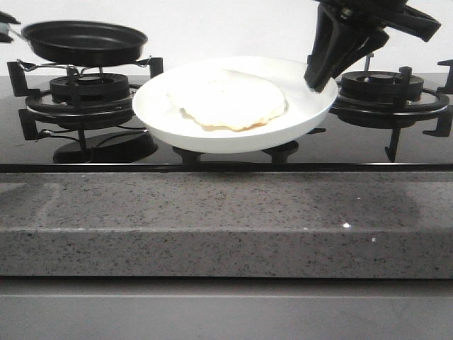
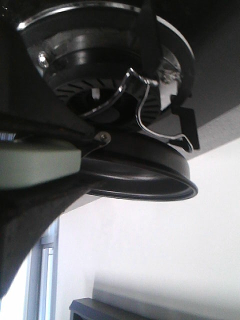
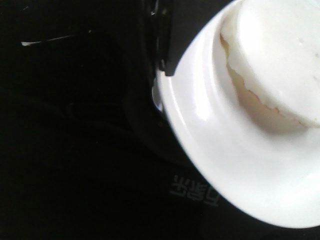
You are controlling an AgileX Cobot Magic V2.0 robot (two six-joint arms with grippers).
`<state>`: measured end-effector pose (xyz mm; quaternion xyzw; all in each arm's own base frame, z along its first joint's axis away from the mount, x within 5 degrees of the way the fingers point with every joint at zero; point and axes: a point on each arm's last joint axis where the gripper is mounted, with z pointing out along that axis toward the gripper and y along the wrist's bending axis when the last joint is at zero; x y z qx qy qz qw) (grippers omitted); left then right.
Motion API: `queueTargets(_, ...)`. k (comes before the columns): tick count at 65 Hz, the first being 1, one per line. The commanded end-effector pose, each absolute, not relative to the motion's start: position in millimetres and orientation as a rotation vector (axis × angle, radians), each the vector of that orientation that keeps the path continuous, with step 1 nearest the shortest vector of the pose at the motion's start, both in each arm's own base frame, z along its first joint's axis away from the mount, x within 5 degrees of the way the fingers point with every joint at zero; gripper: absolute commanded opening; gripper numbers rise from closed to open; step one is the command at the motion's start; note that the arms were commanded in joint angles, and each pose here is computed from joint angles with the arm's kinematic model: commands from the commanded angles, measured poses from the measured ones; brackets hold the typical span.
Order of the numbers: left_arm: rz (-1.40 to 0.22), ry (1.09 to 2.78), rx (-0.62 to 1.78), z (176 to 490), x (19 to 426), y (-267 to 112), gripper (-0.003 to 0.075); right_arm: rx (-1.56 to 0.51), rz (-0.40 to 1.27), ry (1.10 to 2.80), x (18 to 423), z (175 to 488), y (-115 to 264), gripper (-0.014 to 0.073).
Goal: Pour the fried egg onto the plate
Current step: 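Return the empty pan onto its burner with the left gripper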
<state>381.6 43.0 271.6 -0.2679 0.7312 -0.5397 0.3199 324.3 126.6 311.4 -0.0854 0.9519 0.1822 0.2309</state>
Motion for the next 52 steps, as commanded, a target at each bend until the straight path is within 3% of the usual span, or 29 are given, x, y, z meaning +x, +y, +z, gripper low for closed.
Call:
queueTargets(1,-1.547,1.796,-0.632,303.9,378.4,39.8,0.0027,-0.221,0.536,2.496,320.6,338.9,126.1,-0.006)
queueTargets(19,-1.526,1.797,-0.657,300.6,380.6,41.7,0.0432,-0.221,0.536,2.496,320.6,338.9,126.1,-0.006)
queueTargets(25,-1.52,1.798,-0.65,300.5,380.4,42.7,0.0534,-0.221,0.536,2.496,320.6,338.9,126.1,-0.006)
queueTargets(30,-1.514,1.798,-0.653,300.3,379.8,45.7,0.0564,-0.221,0.536,2.496,320.6,338.9,126.1,-0.006)
queueTargets(52,-1.486,1.739,-0.63,305.8,359.2,98.9,0.0564,-0.221,0.536,2.496,320.6,338.9,126.1,-0.006)
